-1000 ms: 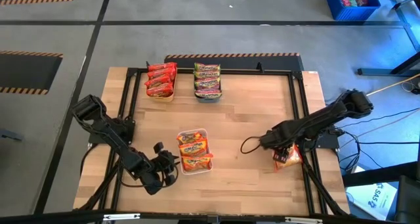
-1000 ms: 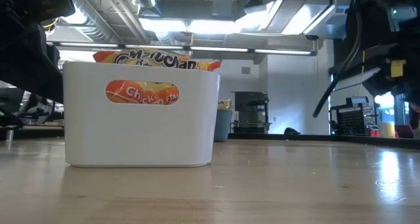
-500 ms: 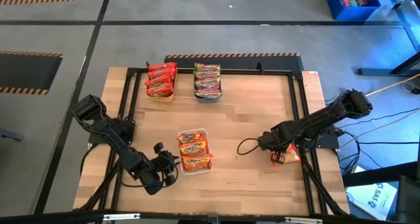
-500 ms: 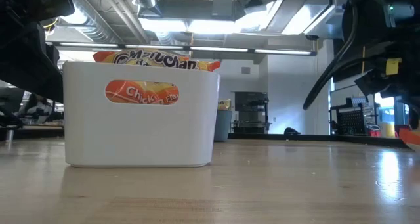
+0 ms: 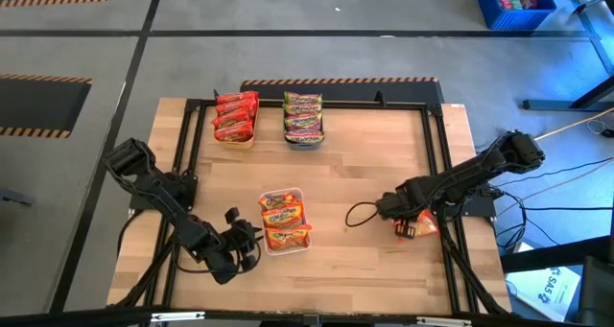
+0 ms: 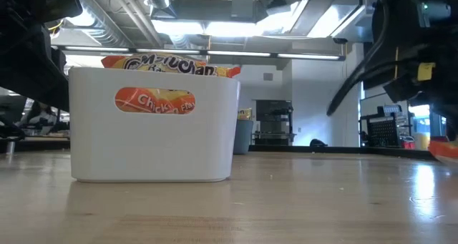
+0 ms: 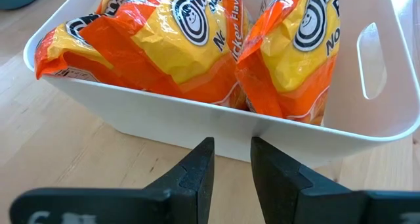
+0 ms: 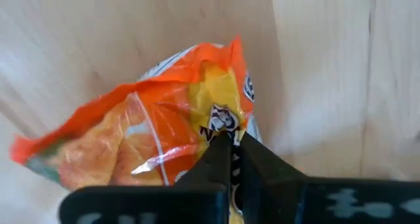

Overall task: Sort Maruchan noodles
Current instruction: Put the yellow noodle pack into the white bin

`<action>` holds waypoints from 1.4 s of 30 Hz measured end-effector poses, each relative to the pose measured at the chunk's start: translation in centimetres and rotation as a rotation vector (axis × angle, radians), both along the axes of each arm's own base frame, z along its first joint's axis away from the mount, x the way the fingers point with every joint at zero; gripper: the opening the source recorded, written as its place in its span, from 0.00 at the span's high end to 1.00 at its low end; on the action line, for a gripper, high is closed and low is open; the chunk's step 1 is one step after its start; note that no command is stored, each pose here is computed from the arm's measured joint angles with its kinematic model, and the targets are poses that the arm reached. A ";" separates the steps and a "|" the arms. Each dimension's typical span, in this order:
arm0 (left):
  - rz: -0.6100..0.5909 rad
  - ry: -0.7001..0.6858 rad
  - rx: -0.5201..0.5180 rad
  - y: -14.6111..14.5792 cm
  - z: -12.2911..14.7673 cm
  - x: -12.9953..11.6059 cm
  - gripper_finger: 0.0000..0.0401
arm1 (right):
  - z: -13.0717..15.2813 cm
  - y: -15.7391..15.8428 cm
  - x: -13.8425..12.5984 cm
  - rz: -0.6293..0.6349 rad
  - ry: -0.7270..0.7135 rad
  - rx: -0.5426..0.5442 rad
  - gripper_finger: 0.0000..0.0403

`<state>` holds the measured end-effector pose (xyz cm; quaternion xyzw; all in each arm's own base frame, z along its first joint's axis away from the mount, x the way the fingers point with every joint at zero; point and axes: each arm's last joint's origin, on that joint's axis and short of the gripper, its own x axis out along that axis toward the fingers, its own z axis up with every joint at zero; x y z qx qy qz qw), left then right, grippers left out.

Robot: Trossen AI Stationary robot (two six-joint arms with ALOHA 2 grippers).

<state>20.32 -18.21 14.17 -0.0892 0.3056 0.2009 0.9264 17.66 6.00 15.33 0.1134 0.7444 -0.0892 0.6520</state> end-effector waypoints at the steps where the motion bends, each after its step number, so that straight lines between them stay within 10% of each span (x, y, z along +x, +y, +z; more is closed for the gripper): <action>1: 0.000 0.000 0.000 0.0 0.0 0.0 0.77 | 0.0 0.1 0.2 0.001 -0.018 0.004 1.00; 28: 0.024 -0.034 -0.044 0.0 0.2 0.4 0.77 | 1.9 2.3 8.7 -0.046 -0.729 0.072 0.99; 42: 0.086 -0.051 -0.068 0.7 0.1 1.0 0.77 | 6.4 1.7 7.1 0.040 -0.715 0.053 0.44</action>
